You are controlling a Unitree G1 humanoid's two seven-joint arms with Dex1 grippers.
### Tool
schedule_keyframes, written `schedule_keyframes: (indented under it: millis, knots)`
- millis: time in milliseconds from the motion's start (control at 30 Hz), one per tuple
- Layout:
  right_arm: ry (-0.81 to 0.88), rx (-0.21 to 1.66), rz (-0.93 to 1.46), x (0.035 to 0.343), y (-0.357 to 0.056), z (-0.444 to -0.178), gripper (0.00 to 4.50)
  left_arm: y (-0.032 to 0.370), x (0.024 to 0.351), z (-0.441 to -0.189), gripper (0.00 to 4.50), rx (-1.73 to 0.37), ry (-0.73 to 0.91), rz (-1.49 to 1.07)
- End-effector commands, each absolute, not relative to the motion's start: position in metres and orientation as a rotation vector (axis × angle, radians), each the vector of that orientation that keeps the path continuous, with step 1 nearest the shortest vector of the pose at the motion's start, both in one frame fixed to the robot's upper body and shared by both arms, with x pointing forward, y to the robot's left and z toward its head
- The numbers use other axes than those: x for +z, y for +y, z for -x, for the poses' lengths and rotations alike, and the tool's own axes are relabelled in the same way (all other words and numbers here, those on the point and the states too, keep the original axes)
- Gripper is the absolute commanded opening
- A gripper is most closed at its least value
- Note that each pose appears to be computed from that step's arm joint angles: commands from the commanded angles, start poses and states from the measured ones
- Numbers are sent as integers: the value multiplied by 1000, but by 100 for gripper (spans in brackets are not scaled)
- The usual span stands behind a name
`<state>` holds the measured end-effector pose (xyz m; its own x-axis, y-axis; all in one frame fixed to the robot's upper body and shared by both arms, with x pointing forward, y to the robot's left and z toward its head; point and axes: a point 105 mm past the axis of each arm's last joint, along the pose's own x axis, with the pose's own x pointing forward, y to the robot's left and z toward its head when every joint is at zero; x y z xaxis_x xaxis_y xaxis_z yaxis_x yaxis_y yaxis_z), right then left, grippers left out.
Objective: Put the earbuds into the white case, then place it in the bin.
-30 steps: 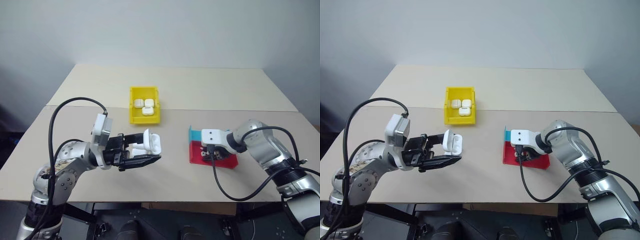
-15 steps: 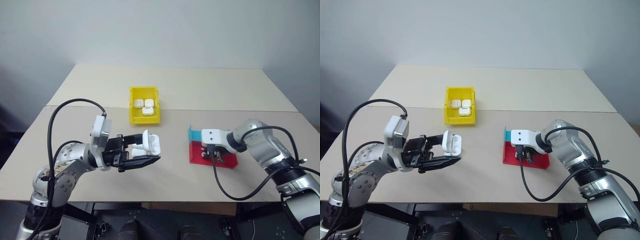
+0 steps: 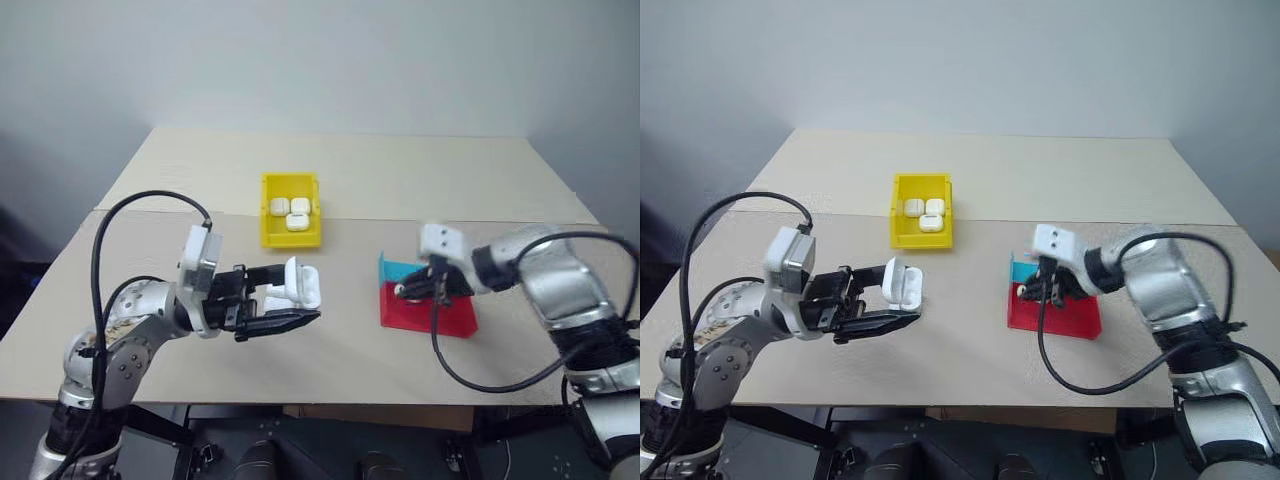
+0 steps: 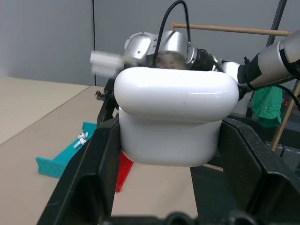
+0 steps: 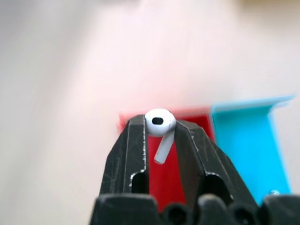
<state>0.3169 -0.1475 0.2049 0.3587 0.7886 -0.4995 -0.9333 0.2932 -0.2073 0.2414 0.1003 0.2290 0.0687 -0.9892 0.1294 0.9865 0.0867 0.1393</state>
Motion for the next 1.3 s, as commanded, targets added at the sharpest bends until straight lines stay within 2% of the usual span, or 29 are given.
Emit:
schedule_keyframes:
  millis: [33, 200, 367, 533, 867, 1300]
  knots:
    - [63, 1175, 334, 243, -144, -296, 64, 98, 241, -241, 281, -1525, -259, -22]
    - [-241, 1150, 123, 276, -120, -272, 64, 86, 245, -255, 281, -1583, -241, -11]
    - [-352, 1142, 108, 278, -89, -255, 64, 75, 245, -265, 281, -1628, -211, -17]
    - [-422, 1145, 65, 283, -74, -246, 64, 69, 248, -270, 281, -1653, -214, -21]
    - [-441, 1151, 44, 284, -63, -247, 64, 72, 248, -268, 281, -1663, -218, -27]
    - [-366, 1150, 119, 261, -63, -256, 64, 72, 250, -266, 281, -1649, -249, -39]
